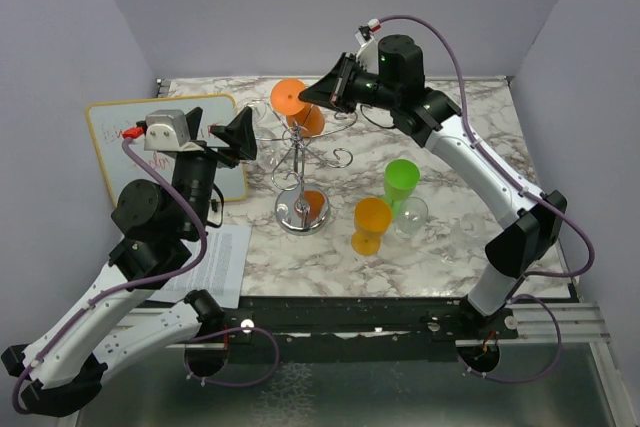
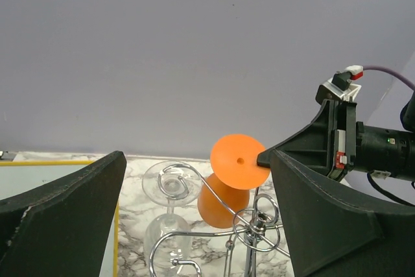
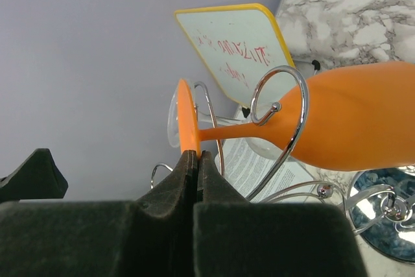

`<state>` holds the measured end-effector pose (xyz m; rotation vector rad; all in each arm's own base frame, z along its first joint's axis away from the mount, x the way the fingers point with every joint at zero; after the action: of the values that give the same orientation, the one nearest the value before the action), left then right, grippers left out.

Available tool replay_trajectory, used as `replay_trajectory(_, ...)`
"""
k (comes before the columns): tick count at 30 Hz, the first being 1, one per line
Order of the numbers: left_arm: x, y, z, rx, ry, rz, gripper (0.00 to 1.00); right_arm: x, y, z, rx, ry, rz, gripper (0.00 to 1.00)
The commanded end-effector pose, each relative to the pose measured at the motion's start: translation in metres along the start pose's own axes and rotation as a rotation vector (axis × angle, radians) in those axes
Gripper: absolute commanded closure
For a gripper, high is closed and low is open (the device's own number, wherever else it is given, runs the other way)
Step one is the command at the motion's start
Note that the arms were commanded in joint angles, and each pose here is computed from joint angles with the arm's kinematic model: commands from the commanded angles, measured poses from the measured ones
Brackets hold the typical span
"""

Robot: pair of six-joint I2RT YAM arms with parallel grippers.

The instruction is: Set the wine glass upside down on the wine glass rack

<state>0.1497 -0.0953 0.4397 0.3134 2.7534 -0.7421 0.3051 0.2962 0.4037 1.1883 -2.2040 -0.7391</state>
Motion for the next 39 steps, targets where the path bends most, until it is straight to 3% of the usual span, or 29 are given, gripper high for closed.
replay_trajectory(1, 0.0, -0.001, 0.003, 0.01, 0.022, -0.001, 0.07, 0.014, 0.007, -0.002, 0.023, -0.046, 0.062, 0.99)
replay_trajectory(13, 0.003, 0.0, 0.001, 0.022, 0.018, 0.002, 0.07, 0.014, -0.001, -0.019, 0.092, -0.202, 0.206, 0.99)
replay_trajectory(27, 0.002, 0.003, 0.005, -0.006, 0.03, -0.02, 0.07, -0.015, -0.01, -0.021, 0.097, -0.128, 0.162, 0.98)
replay_trajectory(31, 0.002, 0.002, 0.006, -0.009, 0.032, -0.017, 0.07, -0.019, -0.012, -0.018, 0.094, -0.09, 0.148, 0.92)
replay_trajectory(39, 0.002, 0.002, 0.002, -0.018, 0.028, -0.001, 0.06, -0.012, -0.006, -0.022, 0.117, -0.086, 0.152, 0.59)
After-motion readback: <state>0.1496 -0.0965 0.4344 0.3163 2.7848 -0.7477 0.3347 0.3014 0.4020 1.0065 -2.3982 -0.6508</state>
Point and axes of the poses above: each gripper's point midway between its finger pads, its own x axis back along the fingers, its own y axis along the line the jaws close on, z = x × y, the point moved 10 cm from there along x, back along the fingers, and after that the axes turned 14 degrees about x, right-handed, at the moved point
